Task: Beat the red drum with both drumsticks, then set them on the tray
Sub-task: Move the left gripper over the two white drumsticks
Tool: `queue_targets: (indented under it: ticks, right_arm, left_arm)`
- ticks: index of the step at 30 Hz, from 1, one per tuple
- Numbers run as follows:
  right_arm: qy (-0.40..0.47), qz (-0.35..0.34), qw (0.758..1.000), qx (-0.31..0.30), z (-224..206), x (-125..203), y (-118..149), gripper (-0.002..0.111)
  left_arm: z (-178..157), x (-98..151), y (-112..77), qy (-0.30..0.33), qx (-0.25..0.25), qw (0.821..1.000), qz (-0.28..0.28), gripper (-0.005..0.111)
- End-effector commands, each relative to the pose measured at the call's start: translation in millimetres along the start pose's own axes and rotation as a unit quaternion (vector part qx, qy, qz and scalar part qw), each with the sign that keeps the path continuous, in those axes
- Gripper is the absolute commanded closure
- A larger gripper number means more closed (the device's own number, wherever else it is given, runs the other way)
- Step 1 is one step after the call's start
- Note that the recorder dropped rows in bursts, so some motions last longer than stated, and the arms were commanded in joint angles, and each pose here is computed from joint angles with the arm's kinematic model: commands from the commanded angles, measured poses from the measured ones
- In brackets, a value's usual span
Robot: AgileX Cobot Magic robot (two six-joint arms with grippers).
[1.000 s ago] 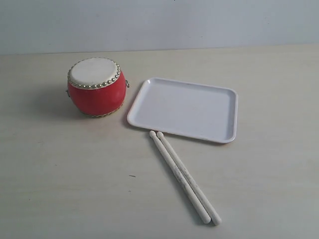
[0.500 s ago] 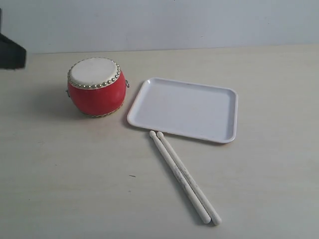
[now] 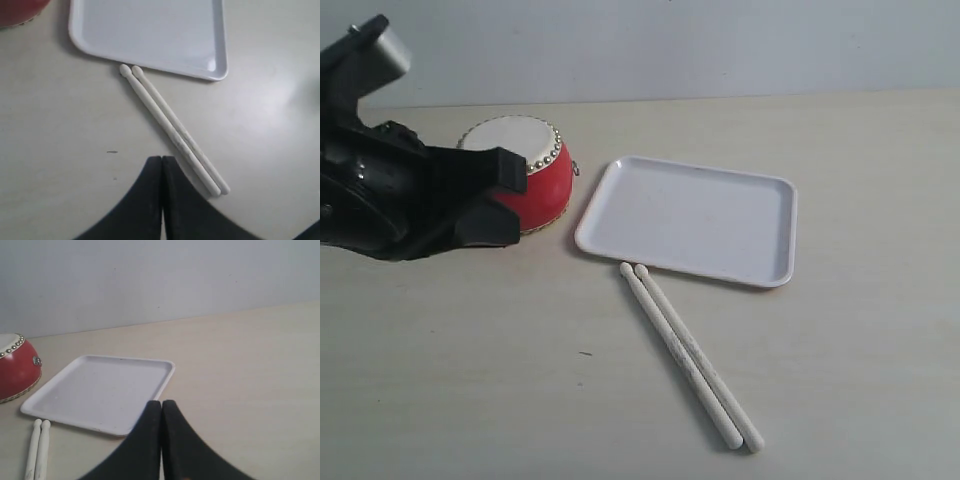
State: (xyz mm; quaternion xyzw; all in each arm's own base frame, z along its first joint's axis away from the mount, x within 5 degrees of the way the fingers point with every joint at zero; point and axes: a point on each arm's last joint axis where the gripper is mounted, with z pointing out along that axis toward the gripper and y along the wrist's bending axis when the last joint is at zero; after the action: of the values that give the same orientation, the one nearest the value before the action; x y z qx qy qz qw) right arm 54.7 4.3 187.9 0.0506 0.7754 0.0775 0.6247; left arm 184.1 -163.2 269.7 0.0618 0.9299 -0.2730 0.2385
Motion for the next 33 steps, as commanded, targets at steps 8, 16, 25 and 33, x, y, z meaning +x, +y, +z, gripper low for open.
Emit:
queue_targets:
  ticks: [8,16,25,33]
  right_arm:
    - [-0.004,-0.002,1.0,0.001,0,1,0,0.108]
    - [-0.004,-0.002,1.0,0.001,0,1,0,0.108]
    - [-0.004,-0.002,1.0,0.001,0,1,0,0.108]
    - [-0.004,-0.002,1.0,0.001,0,1,0,0.108]
  left_arm:
    - [68,7,16.1,0.053,-0.036,0.998,-0.028,0.106]
    - [110,27,-0.5,0.064,-0.018,0.998,-0.011,0.066]
    - [127,33,-22.0,0.062,-0.003,0.998,0.009,0.058]
    - [145,40,-30.2,0.075,-0.005,0.997,0.025,0.058]
